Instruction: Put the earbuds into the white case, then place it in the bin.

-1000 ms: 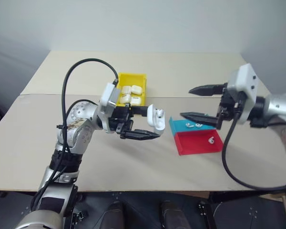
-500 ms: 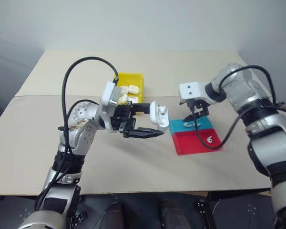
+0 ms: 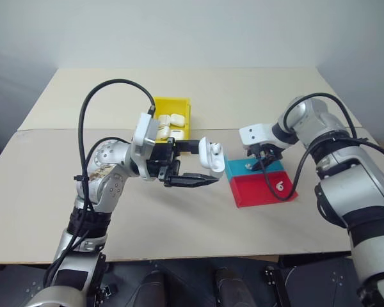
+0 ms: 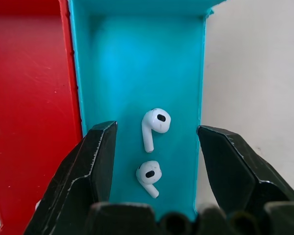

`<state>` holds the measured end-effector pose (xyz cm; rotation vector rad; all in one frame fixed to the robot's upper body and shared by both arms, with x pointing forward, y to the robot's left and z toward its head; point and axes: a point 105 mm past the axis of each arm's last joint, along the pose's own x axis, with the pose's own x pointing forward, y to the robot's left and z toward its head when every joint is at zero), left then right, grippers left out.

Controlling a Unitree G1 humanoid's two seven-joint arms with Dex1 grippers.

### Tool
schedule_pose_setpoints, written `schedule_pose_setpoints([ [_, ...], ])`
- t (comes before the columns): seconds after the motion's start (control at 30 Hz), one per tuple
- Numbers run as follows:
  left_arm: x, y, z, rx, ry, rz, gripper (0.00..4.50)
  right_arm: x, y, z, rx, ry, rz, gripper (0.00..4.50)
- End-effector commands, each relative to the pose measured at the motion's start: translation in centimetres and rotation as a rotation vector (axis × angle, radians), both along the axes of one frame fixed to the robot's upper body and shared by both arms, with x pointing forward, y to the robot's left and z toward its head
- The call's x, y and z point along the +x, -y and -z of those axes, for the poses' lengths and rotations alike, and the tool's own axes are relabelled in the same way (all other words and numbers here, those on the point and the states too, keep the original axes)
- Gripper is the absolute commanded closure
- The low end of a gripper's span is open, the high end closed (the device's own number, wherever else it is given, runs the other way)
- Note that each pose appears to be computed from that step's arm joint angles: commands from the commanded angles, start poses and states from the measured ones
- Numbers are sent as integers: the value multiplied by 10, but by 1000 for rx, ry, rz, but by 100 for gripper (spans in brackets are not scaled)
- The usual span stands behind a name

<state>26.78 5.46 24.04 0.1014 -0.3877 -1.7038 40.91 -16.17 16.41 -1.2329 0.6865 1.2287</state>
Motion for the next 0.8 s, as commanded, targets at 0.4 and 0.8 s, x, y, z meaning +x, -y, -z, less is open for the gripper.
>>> schedule_pose_setpoints([
  [0.4,-9,-5,-9,-14,50,-22,175,0,-2,11,4,-9,0,208],
  [0.8,-7,-8,-9,-14,46,-31,175,2,-1,18,13,1,36,323],
])
